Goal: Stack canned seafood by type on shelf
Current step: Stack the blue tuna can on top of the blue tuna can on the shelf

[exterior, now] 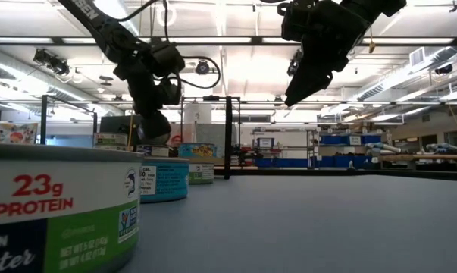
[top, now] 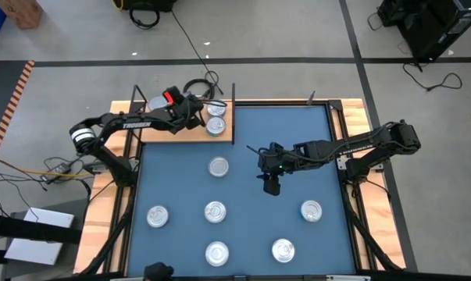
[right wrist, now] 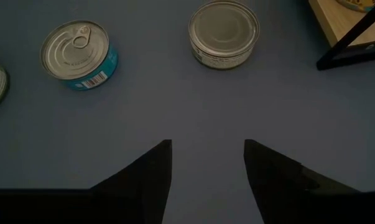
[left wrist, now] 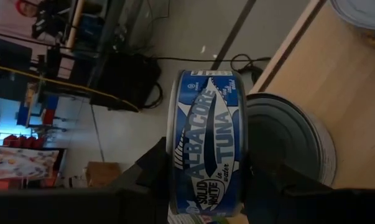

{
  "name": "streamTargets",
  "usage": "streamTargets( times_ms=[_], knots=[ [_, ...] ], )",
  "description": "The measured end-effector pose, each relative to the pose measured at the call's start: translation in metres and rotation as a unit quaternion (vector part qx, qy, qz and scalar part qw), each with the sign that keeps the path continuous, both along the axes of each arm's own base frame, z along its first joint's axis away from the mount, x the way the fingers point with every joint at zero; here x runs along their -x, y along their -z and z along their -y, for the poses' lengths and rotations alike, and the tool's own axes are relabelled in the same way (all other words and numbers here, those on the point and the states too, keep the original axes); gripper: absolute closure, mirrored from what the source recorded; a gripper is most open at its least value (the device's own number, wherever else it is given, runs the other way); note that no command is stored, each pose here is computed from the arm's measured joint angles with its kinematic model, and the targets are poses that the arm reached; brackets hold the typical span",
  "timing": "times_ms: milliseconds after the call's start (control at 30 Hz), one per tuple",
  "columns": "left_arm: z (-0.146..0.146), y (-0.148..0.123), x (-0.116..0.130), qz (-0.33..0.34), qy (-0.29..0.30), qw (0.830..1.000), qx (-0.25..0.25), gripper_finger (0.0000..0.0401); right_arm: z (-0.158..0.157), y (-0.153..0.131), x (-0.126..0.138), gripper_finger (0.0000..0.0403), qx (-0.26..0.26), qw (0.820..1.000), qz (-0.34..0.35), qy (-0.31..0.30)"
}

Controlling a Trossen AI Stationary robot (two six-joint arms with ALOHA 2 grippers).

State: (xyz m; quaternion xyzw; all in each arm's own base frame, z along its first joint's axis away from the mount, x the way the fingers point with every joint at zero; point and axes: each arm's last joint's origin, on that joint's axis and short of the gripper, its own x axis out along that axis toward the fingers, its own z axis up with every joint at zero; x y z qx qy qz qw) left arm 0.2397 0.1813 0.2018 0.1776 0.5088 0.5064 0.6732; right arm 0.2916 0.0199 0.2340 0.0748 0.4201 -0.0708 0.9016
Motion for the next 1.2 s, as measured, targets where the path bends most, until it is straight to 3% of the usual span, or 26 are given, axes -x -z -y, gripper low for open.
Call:
streamTargets(
  times_ms=[133,333,467,700,1200],
  knots=[
    [0.000,0.000,-0.001,0.001,0.002,1.000,0.001,0.0251,0.000,0.000,0.000,0.0196,0.000,1.000,0.000,0.000],
    [0.008,0.008,0.000,-0.029,0.021,0.999,0.037,0.0174,0.000,0.000,0.000,0.0196,0.000,1.000,0.000,0.000],
    [0.011,0.009,0.001,-0.046,0.020,0.998,0.041,0.0146,0.000,0.000,0.000,0.0196,0.000,1.000,0.000,0.000],
    [0.014,0.009,0.000,-0.058,0.016,0.998,0.030,0.0146,0.000,0.000,0.000,0.0196,0.000,1.000,0.000,0.000],
    [0.021,-0.003,-0.002,-0.097,0.016,0.994,0.054,0.0147,0.000,0.000,0.000,0.0196,-0.002,1.000,0.000,-0.001]
  ],
)
